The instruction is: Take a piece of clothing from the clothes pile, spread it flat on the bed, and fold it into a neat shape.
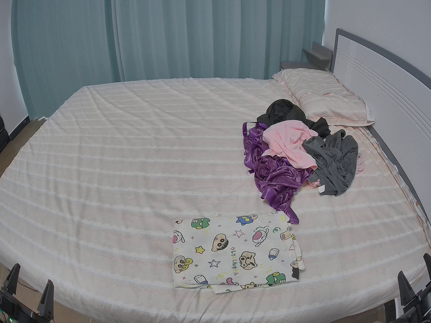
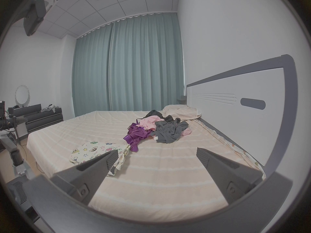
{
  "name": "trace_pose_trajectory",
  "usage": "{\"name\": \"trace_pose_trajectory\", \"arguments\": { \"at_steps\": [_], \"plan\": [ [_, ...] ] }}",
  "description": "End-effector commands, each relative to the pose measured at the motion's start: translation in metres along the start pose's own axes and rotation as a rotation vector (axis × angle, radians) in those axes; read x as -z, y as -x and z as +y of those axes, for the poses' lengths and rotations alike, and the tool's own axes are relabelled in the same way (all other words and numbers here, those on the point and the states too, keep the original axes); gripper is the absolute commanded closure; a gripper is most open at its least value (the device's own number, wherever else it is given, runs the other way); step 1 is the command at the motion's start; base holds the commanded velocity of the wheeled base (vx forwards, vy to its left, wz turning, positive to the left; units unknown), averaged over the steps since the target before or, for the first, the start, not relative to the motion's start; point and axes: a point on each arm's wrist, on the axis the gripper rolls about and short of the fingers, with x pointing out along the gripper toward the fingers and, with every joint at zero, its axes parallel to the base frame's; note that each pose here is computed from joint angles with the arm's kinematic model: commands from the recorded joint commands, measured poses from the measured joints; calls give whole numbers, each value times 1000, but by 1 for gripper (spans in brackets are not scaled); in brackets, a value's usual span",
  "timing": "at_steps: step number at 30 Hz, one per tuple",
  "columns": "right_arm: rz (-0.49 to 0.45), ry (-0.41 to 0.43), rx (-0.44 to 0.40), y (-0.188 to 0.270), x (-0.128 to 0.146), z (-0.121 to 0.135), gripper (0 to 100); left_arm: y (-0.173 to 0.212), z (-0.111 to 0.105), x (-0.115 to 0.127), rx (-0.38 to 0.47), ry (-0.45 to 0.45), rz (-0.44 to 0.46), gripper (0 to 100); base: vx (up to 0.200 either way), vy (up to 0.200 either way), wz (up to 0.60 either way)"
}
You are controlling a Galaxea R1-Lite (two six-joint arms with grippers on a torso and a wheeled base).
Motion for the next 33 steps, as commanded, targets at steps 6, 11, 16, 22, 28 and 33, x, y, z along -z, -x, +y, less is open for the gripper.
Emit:
{"name": "trace_pose_trajectory", "arguments": {
  "at_steps": [6,11,16,22,28,33],
  "plan": [
    [-34,0,1,3,6,0,0,0,0,5,-1,-5,-2,0,0,0,0],
    [-36,0,2,2,6,0,0,0,0,5,-3,-4,-1,0,0,0,0],
    [-37,0,2,2,6,0,0,0,0,5,-1,-1,-1,0,0,0,0],
    [-36,0,2,2,6,0,0,0,0,5,-1,-1,-1,0,0,0,0],
    [-36,4,2,2,6,0,0,0,0,5,-3,-1,-1,0,0,0,0],
    [-37,-6,2,3,5,0,0,0,0,5,-3,-1,-1,0,0,0,0]
  ]
}}
